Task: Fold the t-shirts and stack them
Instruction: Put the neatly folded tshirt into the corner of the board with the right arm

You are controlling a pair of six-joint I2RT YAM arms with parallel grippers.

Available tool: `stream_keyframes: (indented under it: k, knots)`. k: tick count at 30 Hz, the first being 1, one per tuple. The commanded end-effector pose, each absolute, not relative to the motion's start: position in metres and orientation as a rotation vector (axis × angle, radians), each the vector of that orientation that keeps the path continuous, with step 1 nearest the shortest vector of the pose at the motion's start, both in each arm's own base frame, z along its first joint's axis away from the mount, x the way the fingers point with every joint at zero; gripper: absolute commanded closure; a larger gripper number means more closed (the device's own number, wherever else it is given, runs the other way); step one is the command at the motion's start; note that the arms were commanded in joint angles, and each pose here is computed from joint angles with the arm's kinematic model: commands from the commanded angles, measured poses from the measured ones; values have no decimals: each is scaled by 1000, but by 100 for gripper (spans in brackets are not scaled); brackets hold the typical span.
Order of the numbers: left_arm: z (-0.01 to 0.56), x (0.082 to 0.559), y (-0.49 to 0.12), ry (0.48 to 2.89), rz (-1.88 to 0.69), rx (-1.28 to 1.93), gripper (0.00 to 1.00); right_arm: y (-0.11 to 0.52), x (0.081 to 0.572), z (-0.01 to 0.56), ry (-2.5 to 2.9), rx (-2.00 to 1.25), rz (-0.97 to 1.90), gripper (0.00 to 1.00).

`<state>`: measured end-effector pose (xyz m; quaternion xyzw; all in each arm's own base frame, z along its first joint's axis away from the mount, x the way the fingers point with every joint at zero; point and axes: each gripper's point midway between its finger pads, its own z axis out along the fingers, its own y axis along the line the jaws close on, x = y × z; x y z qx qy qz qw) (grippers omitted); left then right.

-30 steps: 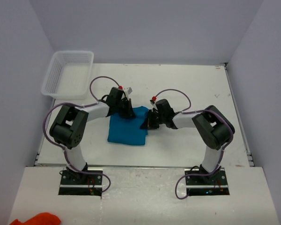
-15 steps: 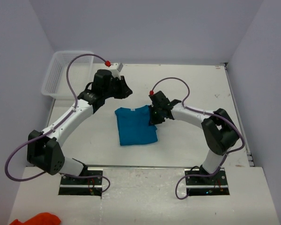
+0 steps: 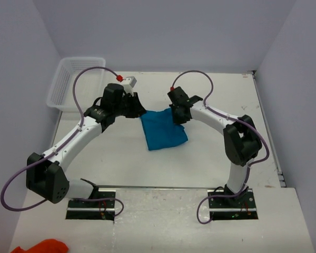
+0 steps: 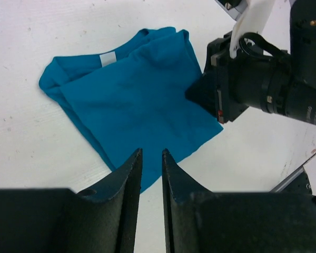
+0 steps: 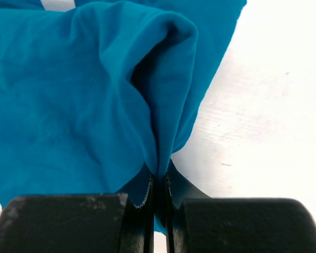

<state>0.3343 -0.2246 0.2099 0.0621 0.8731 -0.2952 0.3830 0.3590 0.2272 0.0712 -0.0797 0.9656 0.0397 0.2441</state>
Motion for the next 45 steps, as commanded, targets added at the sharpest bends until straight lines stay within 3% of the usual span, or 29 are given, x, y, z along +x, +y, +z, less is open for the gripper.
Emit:
stream_keyframes:
  k: [1, 22, 45]
  knots:
    - [223, 324, -226, 2195, -783, 190, 78, 211, 385, 89, 2585, -196, 1, 100]
    - [195, 315, -232, 2274, -830, 199, 77, 109, 493, 93, 2574, -19, -263, 100]
    - [176, 289, -242, 2358, -901, 324, 78, -107, 573, 100, 2474, 255, -670, 100]
